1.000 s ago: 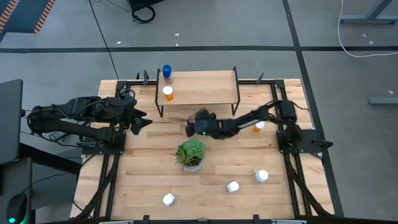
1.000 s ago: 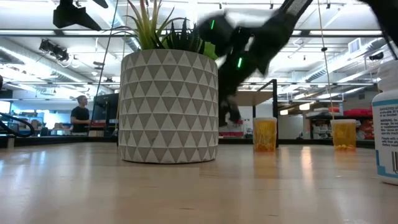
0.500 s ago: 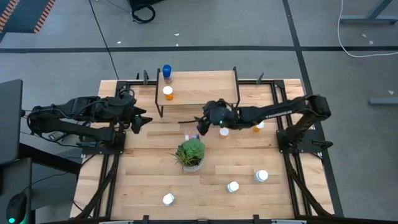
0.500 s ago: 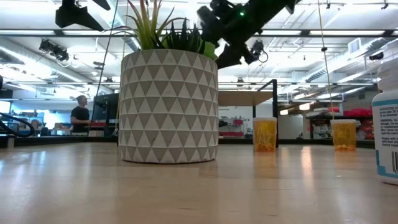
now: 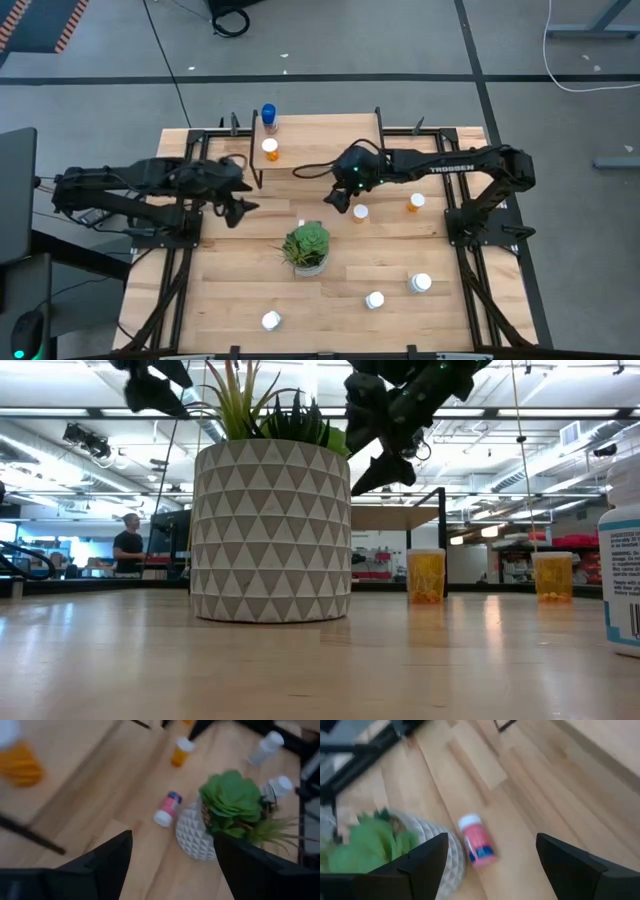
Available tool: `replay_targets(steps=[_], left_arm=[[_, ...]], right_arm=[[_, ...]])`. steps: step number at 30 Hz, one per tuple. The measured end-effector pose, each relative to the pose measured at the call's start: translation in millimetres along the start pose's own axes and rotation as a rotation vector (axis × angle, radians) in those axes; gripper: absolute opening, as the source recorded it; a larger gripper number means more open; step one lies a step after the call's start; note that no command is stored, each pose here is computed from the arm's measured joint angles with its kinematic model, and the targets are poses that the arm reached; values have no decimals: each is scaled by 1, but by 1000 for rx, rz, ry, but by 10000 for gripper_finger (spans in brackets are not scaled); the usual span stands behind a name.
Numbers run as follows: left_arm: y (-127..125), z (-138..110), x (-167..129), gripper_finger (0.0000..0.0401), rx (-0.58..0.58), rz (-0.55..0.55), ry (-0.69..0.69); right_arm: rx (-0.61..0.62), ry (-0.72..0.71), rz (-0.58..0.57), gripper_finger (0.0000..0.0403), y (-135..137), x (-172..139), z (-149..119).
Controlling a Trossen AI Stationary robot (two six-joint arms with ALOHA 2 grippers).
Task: Pick and place medicine bottles onto shelf by color
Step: Put the bottom orange pill bottle on the shelf
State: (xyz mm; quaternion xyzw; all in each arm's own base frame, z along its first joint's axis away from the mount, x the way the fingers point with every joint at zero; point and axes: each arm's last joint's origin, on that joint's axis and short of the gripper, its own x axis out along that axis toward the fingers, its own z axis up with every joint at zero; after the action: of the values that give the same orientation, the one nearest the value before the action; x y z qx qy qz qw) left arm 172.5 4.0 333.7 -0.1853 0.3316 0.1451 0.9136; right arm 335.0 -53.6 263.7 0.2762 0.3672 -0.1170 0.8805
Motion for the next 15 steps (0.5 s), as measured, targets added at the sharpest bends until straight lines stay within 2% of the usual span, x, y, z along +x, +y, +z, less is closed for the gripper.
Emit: replay_targets(steps=[4, 9, 15], left_arm=[[-2, 6, 22, 266, 36, -34, 55], [1, 11, 33, 243, 19, -21, 55], [8, 16, 29, 225, -9, -6, 15]], right_arm=[[-29, 152, -69, 310, -2, -9, -7], [31, 367, -184, 310, -10, -19, -24], [84, 379, -205, 310, -9, -19, -27]])
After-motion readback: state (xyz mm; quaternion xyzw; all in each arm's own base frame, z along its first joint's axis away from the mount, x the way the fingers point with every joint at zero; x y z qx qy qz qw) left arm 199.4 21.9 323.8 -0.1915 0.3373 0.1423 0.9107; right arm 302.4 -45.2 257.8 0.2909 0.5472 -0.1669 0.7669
